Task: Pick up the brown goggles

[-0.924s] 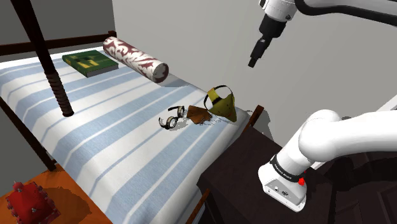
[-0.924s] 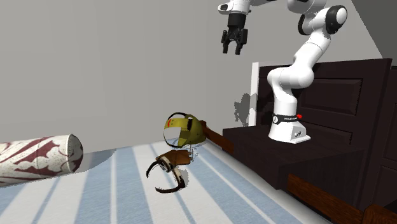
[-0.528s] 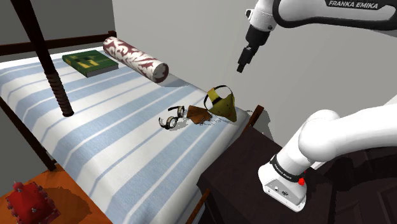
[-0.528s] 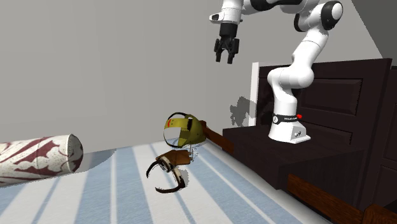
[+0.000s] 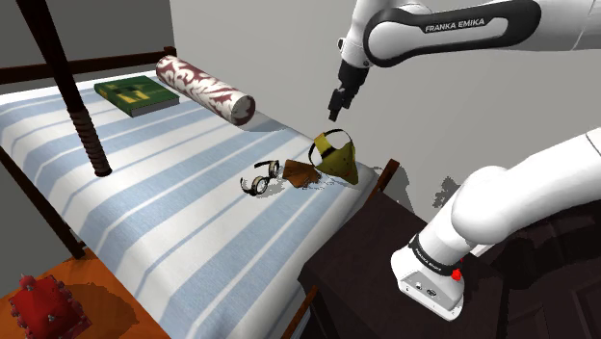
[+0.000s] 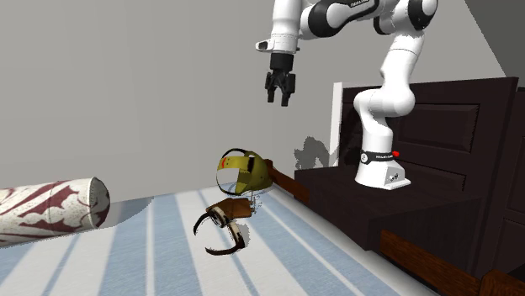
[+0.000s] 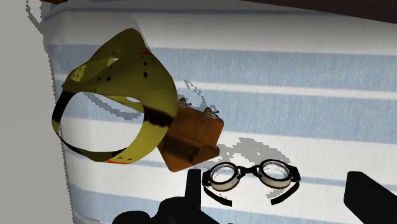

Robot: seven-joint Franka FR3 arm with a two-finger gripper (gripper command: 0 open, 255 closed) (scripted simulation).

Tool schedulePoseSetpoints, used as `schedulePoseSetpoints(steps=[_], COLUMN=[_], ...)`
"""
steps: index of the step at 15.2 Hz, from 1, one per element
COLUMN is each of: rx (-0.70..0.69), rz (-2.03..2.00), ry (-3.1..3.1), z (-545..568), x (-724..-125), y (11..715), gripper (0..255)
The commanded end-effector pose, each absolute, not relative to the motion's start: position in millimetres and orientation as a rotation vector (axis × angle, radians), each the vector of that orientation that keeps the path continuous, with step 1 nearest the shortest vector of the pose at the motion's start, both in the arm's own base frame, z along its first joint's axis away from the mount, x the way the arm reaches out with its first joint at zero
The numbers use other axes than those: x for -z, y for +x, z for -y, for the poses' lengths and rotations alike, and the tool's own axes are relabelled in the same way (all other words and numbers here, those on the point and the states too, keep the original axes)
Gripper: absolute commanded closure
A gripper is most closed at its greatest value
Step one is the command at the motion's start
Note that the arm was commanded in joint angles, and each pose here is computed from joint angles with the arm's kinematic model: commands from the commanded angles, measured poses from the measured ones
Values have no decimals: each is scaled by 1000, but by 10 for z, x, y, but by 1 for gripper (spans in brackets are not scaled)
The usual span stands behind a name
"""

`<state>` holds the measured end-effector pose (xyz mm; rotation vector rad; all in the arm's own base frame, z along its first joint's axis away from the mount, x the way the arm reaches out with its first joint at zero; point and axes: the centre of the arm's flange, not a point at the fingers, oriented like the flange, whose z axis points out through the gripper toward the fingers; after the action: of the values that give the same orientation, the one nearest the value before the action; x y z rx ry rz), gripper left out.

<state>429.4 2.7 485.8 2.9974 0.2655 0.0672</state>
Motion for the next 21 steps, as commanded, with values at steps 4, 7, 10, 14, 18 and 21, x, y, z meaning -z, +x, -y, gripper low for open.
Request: schedulePoseSetpoints(steps=[4, 7, 10, 14, 18, 21], rx=[-55, -46, -38, -27, -15, -7], rz=[-261, -258, -255, -252, -248, -245], ry=[3011, 3020, 3028, 3039, 3050, 3059], z=[20, 25, 29, 30, 30, 27], x=[-4324, -4024, -3722, -3318, -2910, -2603], y=[4728, 4994, 5258, 5608, 5955, 6212], gripper=[0, 0, 0, 0, 0, 0])
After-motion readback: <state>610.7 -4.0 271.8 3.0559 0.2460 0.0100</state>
